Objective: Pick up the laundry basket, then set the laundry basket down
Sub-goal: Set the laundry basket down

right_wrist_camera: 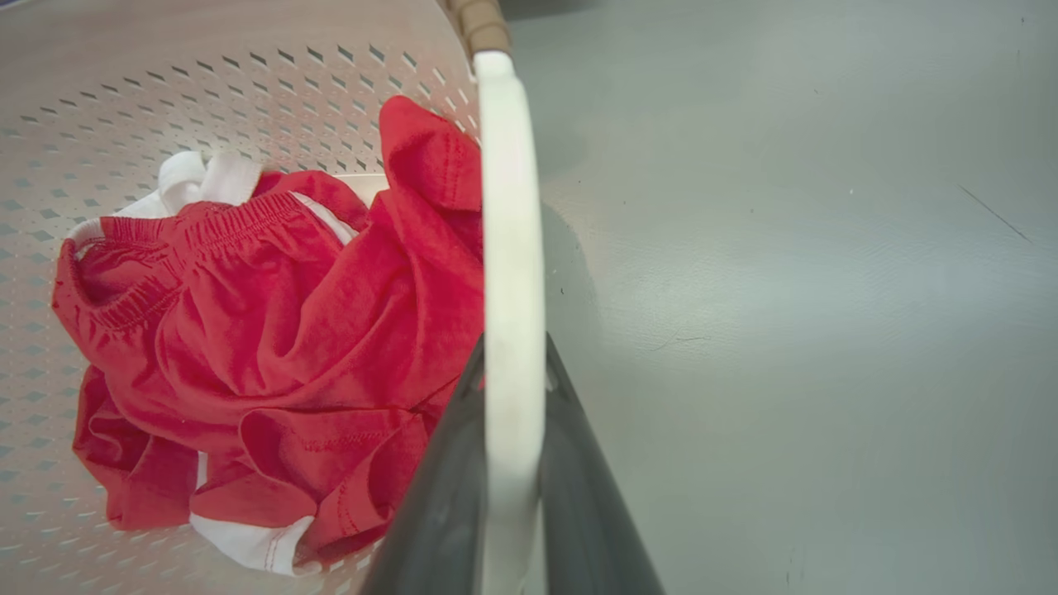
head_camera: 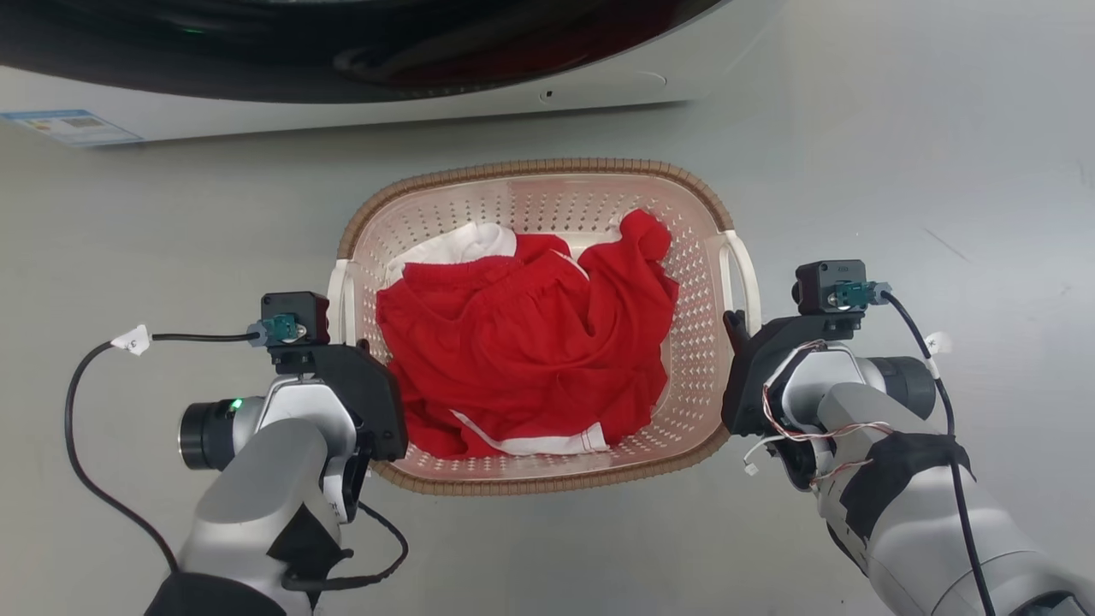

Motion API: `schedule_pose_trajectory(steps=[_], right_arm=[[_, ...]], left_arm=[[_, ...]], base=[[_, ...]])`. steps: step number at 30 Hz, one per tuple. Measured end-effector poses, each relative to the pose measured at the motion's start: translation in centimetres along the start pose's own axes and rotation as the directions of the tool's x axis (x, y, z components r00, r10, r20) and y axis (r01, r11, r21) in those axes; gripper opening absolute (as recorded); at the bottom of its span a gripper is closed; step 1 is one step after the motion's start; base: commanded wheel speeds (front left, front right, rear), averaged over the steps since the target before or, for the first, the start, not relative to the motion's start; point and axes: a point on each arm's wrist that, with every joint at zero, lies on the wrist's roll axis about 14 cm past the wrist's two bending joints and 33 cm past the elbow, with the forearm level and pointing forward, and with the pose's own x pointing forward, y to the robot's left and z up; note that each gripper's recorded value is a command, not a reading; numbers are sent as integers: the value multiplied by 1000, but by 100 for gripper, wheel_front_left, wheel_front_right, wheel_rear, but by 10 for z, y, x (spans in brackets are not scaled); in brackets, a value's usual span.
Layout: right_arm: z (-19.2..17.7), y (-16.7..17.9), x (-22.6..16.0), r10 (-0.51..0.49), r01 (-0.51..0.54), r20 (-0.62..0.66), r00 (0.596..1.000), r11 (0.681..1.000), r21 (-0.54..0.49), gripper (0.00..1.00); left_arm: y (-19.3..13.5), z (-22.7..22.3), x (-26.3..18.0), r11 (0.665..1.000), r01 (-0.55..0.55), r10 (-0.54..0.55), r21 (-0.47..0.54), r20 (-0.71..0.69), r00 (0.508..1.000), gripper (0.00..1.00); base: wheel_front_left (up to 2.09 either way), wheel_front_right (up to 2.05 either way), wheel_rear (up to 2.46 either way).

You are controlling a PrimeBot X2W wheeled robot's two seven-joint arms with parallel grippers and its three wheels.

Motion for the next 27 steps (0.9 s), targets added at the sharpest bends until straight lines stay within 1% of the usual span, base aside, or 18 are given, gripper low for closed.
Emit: schedule_pose_trajectory(steps=[15,18,27], right_arm=[[0,-10,36,-6,6,21,1000,1000,-1,0],[-6,-11,45,-7,7,15,1000,1000,-1,0],[-10,-11,51,-6,6,21,1000,1000,-5,0]], left_arm=[[6,3,35,1000,-4,4,-2,26,1000,0],[9,0,42,1000,-9,9,-6,26,1000,0],[13,-6,45,1000,-20,20,-11,29,999,0]], base=[[0,0,0],[0,0,0],[0,0,0]])
